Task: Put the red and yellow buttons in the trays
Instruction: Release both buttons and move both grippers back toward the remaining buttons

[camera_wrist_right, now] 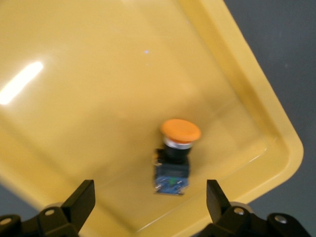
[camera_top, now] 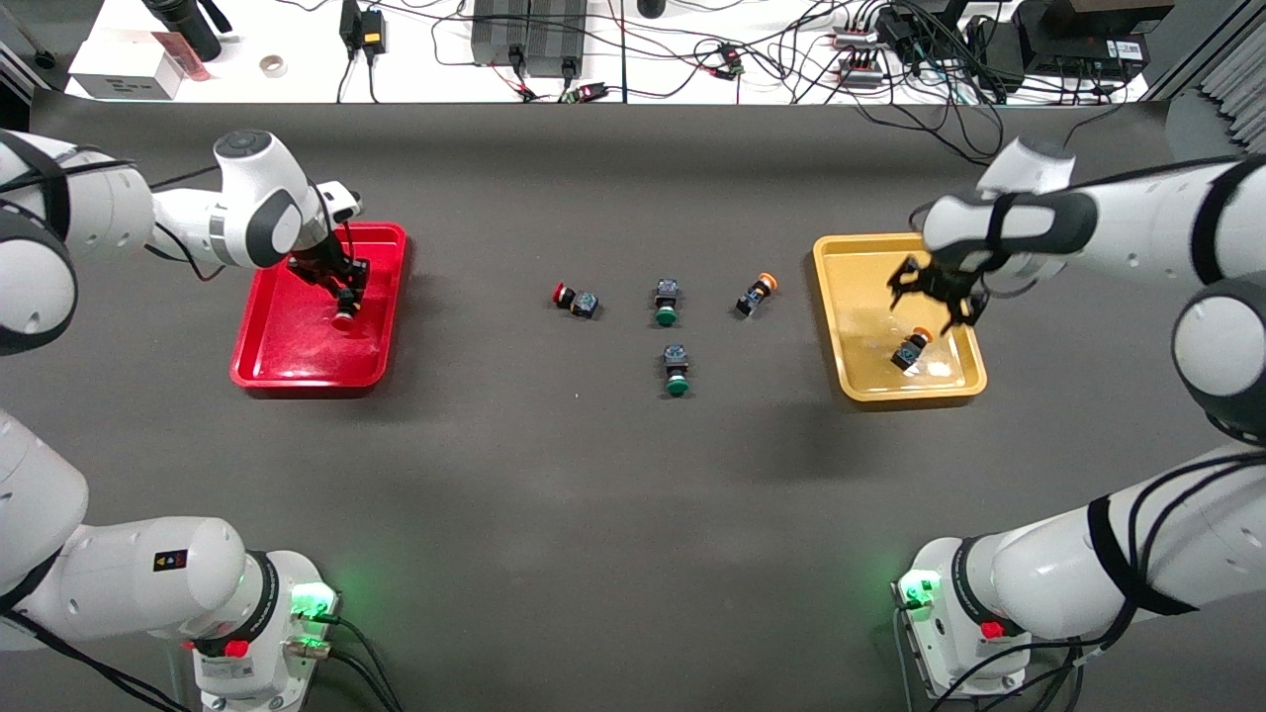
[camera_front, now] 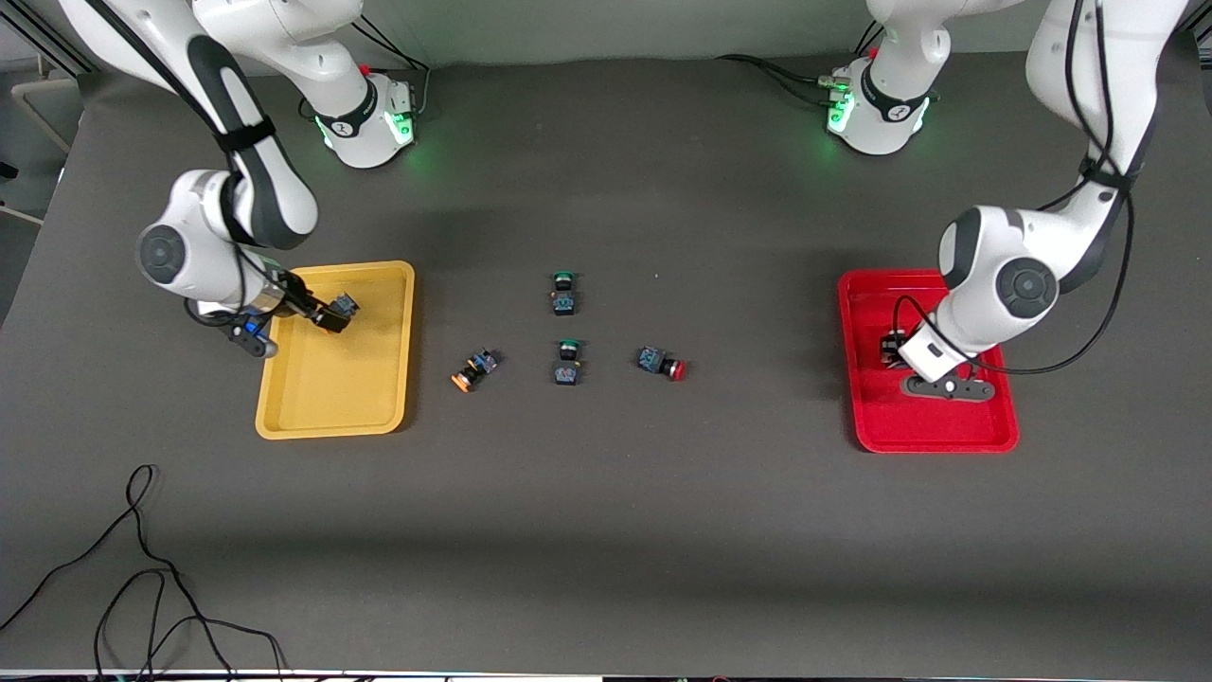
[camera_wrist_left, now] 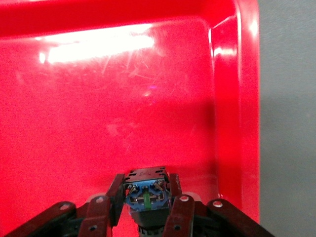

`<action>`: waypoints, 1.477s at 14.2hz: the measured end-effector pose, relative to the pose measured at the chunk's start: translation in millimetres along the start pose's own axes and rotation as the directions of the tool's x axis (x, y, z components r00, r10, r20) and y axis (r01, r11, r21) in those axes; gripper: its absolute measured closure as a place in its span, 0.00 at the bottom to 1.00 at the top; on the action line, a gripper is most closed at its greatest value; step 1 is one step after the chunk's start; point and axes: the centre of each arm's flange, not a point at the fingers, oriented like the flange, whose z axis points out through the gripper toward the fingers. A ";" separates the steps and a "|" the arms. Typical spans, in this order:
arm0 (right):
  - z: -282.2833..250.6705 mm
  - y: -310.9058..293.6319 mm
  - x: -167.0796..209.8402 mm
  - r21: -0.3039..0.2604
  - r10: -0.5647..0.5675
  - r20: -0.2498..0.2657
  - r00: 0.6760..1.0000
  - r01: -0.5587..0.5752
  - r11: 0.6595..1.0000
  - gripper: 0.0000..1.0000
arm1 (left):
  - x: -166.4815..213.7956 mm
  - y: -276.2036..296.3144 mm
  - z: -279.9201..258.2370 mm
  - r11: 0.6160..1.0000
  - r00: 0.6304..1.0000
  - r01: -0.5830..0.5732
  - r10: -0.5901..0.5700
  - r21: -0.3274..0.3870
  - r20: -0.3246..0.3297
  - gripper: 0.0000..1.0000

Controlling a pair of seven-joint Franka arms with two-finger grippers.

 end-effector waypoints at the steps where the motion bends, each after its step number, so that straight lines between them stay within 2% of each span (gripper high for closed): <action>1: -30.8 -10.6 6.1 0.018 -0.011 -0.003 1.000 0.011 1.000 0.00 | 3.7 0.2 -4.6 1.000 1.000 -0.003 0.003 0.002 -0.011 0.53; 3: -98.7 -32.4 17.7 0.043 0.002 -0.006 1.000 -0.002 0.999 0.00 | 9.7 1.3 -13.4 1.000 1.000 -0.008 0.008 0.005 -0.022 0.31; 6: -175.8 -91.8 9.6 0.070 0.028 -0.044 0.999 -0.025 0.997 0.00 | 22.2 -0.3 -52.4 1.000 0.999 -0.008 0.007 0.029 0.047 0.01; 8: -185.0 -146.3 -10.0 0.078 0.053 -0.062 0.997 -0.048 0.996 0.00 | 31.4 2.6 -99.9 0.999 0.996 -0.011 0.006 0.049 0.088 0.00; 10: -167.5 -195.6 -27.9 0.064 0.081 -0.050 0.995 -0.078 0.995 0.00 | 37.8 18.5 -137.6 0.999 0.995 0.020 -0.024 0.041 0.101 0.00; 13: -101.6 -244.9 -38.2 0.003 0.110 -0.058 0.992 -0.110 0.994 0.00 | 43.2 81.1 -158.4 0.977 0.974 0.215 -0.215 0.017 0.074 0.00; 15: -44.8 -262.1 -39.7 -0.020 0.138 -0.063 0.988 -0.139 0.990 0.00 | 39.7 148.2 -163.5 0.931 0.930 0.366 -0.366 0.006 0.036 0.00; 17: 7.6 -263.5 -40.0 -0.007 0.149 -0.074 0.986 -0.150 0.989 0.00 | 29.3 220.8 -164.7 0.863 0.863 0.504 -0.505 -0.040 -0.009 0.00; 19: 55.1 -253.7 -49.2 0.015 0.157 -0.083 0.984 -0.156 0.988 0.00 | 12.4 286.8 -156.9 0.756 0.758 0.648 -0.652 -0.095 -0.014 0.00; 21: 84.6 -247.3 -67.7 0.019 0.174 -0.077 0.982 -0.173 0.985 0.00 | -8.4 341.8 -138.9 0.636 0.638 0.765 -0.770 -0.101 -0.006 0.00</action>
